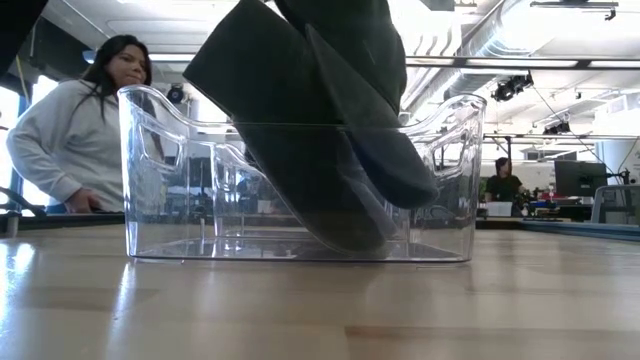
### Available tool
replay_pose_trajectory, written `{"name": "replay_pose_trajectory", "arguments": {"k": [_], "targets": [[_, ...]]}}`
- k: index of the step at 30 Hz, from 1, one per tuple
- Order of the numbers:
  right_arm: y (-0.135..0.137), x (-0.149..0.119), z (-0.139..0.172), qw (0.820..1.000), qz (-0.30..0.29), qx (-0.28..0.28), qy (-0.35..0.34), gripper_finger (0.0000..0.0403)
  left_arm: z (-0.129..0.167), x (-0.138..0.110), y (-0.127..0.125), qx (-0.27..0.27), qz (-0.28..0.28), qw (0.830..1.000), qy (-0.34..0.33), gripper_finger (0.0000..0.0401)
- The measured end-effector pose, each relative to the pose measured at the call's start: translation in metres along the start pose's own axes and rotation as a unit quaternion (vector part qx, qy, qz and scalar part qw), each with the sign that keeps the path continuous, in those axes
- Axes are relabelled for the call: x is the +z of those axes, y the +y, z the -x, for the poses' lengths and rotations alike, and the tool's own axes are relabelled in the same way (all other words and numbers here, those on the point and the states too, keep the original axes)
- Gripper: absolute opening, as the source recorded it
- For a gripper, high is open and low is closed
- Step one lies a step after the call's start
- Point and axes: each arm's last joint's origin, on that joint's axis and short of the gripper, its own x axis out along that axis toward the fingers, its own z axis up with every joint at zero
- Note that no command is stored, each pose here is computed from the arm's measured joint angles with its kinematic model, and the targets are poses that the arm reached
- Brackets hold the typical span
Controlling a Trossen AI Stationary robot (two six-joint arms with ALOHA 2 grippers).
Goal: Pick & Place hat
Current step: Put the black cap into the bottom transparent bin
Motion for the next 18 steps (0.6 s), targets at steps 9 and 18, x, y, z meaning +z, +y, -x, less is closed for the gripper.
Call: {"name": "replay_pose_trajectory", "arguments": {"k": [9, 18], "targets": [[0.0, 0.0, 0.0, 1.0, 0.011, 0.0, 0.0, 0.0139, 0.011, -0.016, -0.003, -0.049, 0.034, 0.998, 0.004, 0.0], [0.0, 0.0, 0.0, 1.0, 0.012, 0.0, 0.0, 0.0139, 0.005, -0.028, -0.002, -0.062, 0.033, 0.997, -0.016, 0.0]]}}
